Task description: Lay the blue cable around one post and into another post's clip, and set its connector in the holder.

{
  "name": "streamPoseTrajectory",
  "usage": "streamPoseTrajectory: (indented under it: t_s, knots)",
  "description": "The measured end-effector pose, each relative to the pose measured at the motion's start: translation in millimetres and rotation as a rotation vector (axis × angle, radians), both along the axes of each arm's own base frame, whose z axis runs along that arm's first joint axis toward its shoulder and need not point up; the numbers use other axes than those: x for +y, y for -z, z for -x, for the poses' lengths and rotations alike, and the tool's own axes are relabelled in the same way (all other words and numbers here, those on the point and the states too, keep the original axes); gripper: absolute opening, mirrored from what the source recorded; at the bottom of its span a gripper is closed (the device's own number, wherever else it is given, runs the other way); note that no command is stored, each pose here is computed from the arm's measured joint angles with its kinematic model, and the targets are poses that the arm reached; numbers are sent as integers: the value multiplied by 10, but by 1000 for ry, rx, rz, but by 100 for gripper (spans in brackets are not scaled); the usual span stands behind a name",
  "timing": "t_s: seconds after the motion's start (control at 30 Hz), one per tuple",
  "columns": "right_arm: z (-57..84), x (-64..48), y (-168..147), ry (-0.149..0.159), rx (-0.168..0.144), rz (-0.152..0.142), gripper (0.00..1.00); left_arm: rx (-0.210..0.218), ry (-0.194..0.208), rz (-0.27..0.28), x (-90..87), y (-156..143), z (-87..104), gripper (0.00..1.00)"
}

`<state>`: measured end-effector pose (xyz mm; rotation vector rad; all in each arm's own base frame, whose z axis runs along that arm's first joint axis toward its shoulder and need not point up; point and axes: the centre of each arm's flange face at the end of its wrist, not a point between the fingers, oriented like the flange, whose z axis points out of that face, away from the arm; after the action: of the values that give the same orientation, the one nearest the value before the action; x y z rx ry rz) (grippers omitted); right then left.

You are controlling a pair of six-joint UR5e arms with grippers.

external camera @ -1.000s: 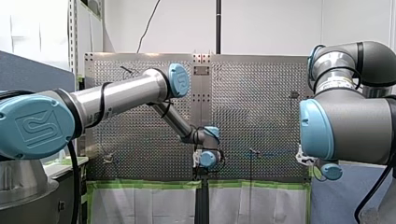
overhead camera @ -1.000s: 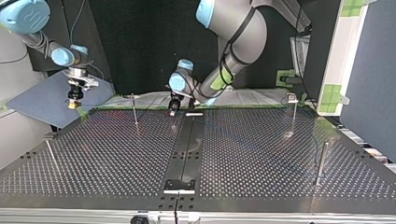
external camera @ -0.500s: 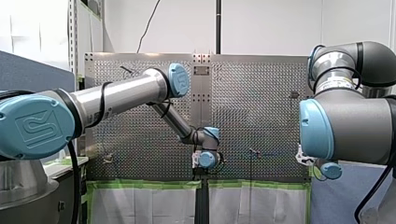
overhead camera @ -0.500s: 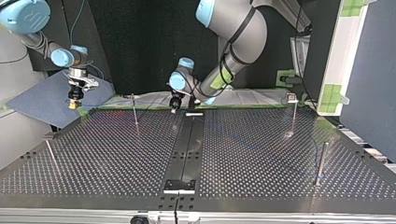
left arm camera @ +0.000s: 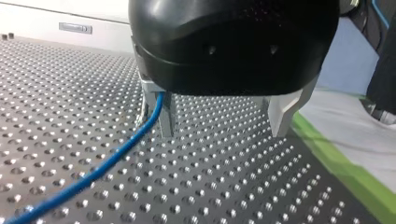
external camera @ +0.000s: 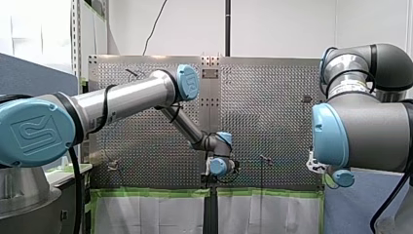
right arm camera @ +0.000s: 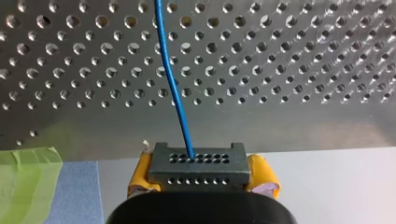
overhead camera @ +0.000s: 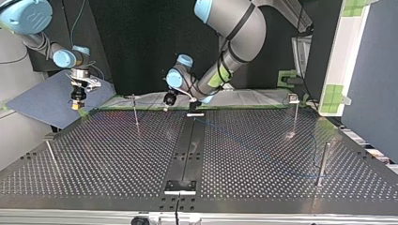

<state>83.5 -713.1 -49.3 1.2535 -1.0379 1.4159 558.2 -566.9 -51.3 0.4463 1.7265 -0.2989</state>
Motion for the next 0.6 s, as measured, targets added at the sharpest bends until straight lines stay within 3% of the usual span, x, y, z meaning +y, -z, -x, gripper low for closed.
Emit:
streamPoseTrajectory:
  t_s: [0.23, 0.43, 0.6]
  knots:
    - [-27, 11, 10, -4, 0, -9, 26, 45, 49, -32, -73, -24, 190, 100]
    - [-45, 19, 17, -6, 0, -15, 26, 42, 98, -19, -129, -199, 319, 100]
    - [-63, 29, 27, -9, -1, -24, 26, 38, 108, -9, -117, -365, 394, 100]
